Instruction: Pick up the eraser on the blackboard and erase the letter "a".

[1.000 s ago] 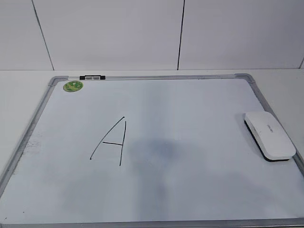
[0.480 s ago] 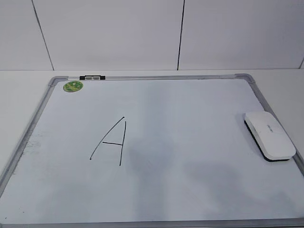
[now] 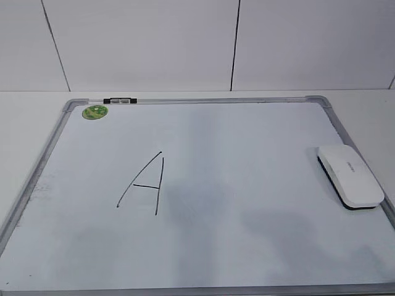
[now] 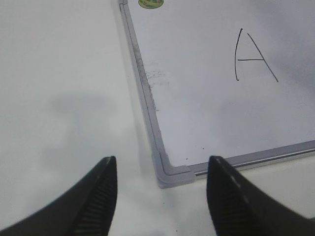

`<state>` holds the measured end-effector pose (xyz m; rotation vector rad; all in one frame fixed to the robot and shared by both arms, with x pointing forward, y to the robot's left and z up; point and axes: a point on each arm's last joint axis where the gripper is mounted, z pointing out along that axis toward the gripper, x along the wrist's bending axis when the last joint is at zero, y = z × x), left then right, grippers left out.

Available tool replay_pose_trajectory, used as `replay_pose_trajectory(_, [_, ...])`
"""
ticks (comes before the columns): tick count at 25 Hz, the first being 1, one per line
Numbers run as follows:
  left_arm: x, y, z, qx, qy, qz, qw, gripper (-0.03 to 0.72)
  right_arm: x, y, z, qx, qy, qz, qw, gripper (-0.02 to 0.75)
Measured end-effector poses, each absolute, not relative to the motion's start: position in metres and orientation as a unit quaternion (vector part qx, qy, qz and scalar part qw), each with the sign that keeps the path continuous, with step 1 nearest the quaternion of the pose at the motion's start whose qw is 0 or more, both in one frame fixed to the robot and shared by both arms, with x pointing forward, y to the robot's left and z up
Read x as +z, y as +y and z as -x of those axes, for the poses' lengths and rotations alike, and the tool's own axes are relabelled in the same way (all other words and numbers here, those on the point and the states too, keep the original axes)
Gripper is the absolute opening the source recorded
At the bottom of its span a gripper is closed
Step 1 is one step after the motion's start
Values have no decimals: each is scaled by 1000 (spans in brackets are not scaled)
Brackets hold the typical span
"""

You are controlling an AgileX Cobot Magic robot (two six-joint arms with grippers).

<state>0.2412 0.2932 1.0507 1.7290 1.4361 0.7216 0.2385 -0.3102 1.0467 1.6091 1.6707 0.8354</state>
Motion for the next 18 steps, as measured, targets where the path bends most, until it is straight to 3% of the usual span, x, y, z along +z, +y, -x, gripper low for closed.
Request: replay_pose_trajectory(18, [1050,294,-236,294,557,-672,391,426,1047,-311,-235,328,634,-612,339,531])
